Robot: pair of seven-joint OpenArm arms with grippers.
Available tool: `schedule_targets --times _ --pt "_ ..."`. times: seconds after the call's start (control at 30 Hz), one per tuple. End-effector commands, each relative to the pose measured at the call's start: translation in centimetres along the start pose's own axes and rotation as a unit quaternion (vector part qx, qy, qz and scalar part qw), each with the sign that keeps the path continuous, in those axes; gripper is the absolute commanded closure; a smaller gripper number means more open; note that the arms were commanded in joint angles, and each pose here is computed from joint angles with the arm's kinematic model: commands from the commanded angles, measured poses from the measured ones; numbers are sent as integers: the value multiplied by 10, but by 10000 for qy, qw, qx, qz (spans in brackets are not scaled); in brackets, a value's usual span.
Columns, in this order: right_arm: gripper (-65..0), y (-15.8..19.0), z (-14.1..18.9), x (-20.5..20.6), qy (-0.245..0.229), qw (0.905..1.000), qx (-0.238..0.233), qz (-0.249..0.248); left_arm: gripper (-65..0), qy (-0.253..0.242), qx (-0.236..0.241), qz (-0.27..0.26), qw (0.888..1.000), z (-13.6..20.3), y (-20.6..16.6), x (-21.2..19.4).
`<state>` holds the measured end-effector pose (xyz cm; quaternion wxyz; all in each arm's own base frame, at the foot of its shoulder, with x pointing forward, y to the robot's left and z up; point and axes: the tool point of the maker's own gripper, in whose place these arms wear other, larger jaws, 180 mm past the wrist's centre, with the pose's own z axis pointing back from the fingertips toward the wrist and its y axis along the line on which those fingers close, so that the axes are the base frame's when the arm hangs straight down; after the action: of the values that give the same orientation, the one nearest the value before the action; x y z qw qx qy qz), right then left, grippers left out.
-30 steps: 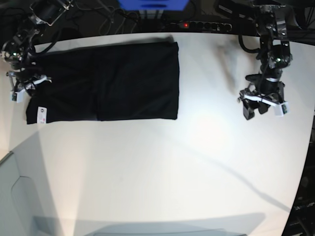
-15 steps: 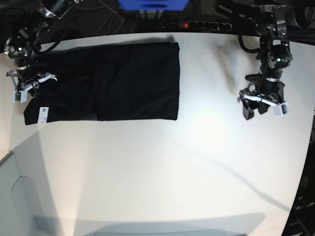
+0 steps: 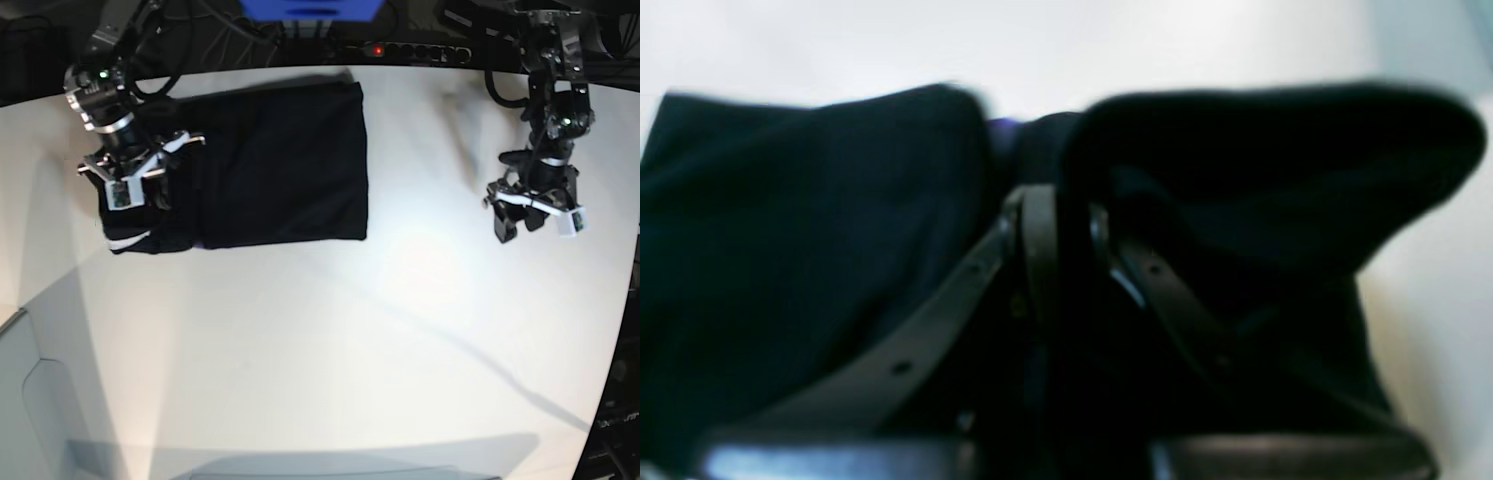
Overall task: Fold the T-shirt properly
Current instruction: 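Grasp the folded bundle with both grippers and lift it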
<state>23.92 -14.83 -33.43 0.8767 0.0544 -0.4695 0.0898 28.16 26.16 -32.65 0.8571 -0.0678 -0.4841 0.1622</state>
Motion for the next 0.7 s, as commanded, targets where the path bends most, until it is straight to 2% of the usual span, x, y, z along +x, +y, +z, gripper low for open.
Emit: schedule_targets --times 0.0,0.27,0.47,0.53,0.67 --pt "0 13 1 10 -218 9995 214 58 -337 -250 -41 -104 9996 2 -1 17" --pt "0 99 -9 26 -413 9881 1444 327 -337 -230 -40 -115 9997 1 -1 16" --pt "0 119 -13 45 -657 9812 1740 513 -327 153 -10 -26 9999 -8 2 -13" --pt "0 120 -16 54 -754 9794 1767 615 -269 283 -66 -51 9996 -9 -2 -23" --pt "0 117 -19 64 -852 9789 1731 679 -27 651 -119 -20 9978 -6 -7 -52"
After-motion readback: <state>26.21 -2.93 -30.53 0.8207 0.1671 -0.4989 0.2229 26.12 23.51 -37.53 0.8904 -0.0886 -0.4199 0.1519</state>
